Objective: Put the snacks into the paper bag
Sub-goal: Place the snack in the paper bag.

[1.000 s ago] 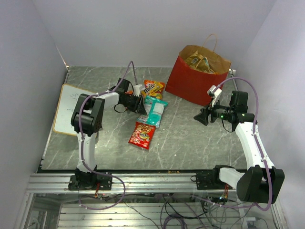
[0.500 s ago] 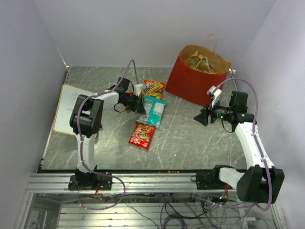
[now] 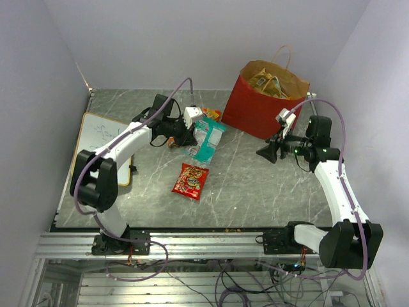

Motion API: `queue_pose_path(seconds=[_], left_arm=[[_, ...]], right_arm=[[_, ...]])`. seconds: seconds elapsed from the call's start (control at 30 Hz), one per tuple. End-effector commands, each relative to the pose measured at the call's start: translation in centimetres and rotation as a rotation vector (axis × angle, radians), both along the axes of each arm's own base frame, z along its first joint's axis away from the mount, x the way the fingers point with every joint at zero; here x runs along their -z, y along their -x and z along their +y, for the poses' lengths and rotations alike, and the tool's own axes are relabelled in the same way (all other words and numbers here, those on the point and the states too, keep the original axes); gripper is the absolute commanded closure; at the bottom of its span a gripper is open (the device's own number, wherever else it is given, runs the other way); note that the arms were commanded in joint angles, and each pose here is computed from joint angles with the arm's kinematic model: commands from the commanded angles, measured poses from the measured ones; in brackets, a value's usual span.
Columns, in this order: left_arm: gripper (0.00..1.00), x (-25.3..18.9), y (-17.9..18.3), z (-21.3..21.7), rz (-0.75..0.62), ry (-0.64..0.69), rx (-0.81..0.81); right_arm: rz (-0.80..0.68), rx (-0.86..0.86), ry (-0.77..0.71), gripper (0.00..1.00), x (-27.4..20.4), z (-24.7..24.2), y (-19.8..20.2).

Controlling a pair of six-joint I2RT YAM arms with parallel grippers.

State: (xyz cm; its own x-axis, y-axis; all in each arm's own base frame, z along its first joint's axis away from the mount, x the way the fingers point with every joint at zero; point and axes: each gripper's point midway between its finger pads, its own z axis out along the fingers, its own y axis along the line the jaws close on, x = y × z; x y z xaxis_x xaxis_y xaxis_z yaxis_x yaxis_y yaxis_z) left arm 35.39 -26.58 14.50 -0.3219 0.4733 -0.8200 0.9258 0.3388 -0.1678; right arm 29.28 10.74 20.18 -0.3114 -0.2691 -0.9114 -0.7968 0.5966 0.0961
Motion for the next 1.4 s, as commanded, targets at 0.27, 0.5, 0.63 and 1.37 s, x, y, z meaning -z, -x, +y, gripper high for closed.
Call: queue_pose_path(seconds=[0.27, 0.5, 0.63, 1.37], left_arm=[[0.93, -9.2, 8.2, -2.3, -0.423, -0.008, 0.317], [0.93, -11.3, 10.6, -3.1, -0.488, 0.015, 0.356], [0.93, -11.5, 11.1, -3.3, -0.504, 0.033, 0.357], [0.93, -12.3, 11.0, -3.7, -0.521, 0.074, 0.314]], right_arm=[[-0.160, -0.244, -0.141, 0.24, -7.7, 7.9, -2.5], [-0.107, -0.377, -0.220, 0.22, -8.3, 11.5, -0.7], [-0.070, -0.433, -0.279, 0.28, -8.5, 12.9, 0.7], [0.051, -0.500, -0.355, 0.75, -6.3, 13.9, 2.8]])
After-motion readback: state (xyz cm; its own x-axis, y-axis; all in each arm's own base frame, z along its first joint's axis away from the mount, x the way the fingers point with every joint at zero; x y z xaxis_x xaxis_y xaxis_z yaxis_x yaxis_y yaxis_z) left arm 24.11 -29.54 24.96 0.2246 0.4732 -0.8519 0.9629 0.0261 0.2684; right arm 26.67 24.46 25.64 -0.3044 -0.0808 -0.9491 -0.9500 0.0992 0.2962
